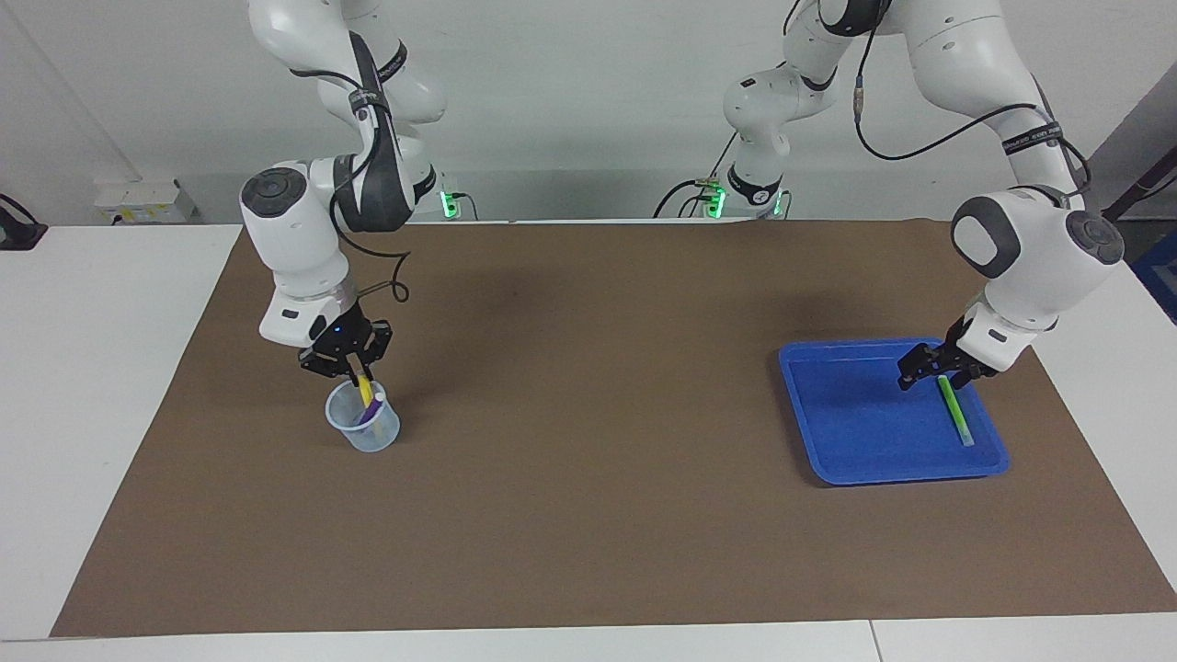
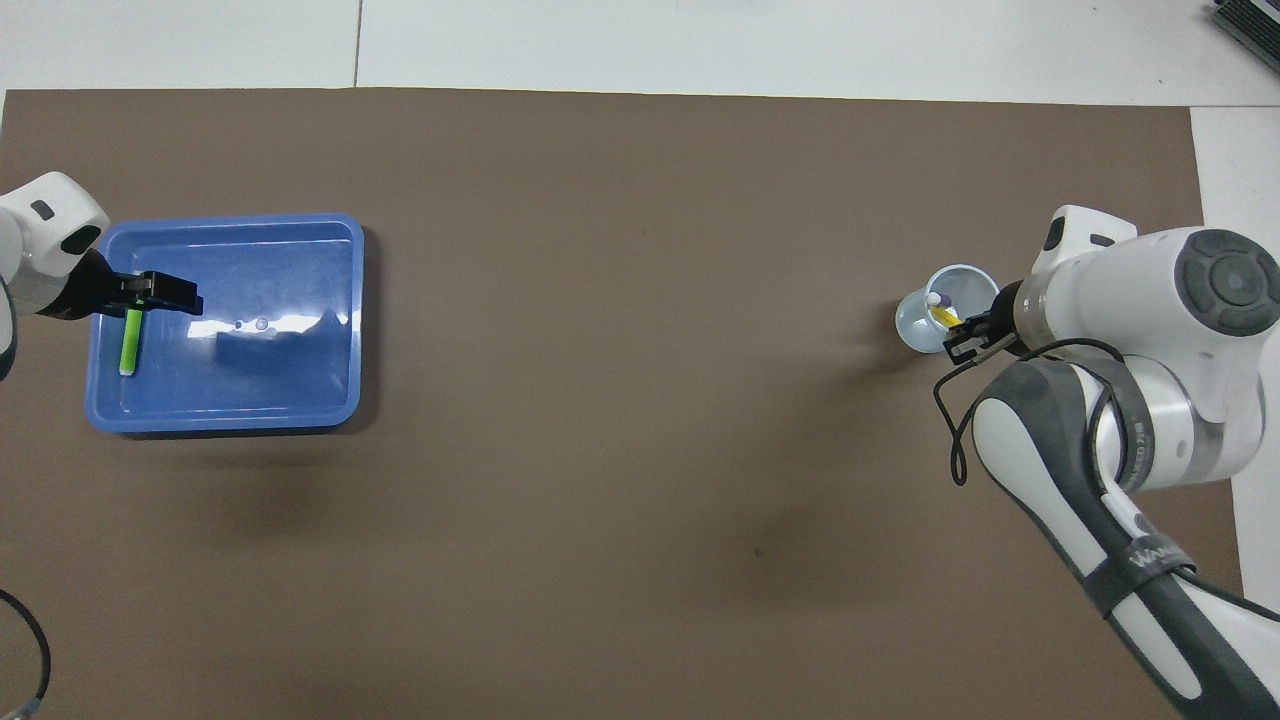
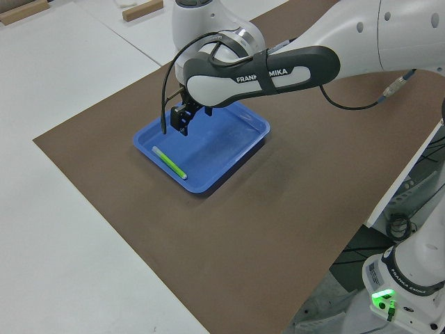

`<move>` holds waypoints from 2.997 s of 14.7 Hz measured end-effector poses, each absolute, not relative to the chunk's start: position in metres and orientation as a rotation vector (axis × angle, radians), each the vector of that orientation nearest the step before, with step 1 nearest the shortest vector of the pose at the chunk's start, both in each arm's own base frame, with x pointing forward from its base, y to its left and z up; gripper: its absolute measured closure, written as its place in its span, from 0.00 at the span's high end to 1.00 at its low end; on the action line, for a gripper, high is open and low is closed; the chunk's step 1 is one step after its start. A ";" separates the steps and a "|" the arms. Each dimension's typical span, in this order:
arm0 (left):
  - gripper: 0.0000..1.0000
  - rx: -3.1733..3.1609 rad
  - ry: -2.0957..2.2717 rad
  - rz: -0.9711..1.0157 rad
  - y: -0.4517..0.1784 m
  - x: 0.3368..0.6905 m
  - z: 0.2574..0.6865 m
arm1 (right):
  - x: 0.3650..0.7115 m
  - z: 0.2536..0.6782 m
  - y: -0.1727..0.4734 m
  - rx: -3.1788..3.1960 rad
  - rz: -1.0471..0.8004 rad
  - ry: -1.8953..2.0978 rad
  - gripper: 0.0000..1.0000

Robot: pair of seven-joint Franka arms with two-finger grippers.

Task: Right arm passes pens to left for tray arrangement
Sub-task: 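Lift the yellow pen from the cup with the right gripper, then carry the yellow pen toward the left gripper while the left gripper reaches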

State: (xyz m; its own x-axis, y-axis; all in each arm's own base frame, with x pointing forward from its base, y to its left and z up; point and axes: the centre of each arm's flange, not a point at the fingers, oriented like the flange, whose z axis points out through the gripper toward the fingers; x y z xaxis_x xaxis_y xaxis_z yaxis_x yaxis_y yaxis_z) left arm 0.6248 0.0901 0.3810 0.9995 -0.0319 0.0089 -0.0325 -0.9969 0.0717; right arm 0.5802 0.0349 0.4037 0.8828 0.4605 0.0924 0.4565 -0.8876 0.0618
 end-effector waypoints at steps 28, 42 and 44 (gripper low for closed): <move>1.00 2.677 0.507 -0.270 -0.109 0.596 0.508 | 0.595 0.580 0.167 3.591 0.254 -0.158 0.18; 0.98 2.138 0.982 -0.306 -0.220 0.600 0.518 | 0.587 0.527 0.332 3.688 0.291 -0.736 0.18; 0.96 2.120 1.008 -0.270 -0.212 0.606 0.517 | 0.583 0.528 0.339 3.690 0.275 -0.743 0.18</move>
State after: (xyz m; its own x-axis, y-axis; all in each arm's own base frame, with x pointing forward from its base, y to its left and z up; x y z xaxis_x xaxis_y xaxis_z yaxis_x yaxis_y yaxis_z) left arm 0.6062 -0.2118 0.5171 0.6662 0.5749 -0.4751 0.7353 -0.4000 0.5471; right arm 0.5833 0.3391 0.5278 0.9204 -0.3908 0.0124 -0.3045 -0.7363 -0.6043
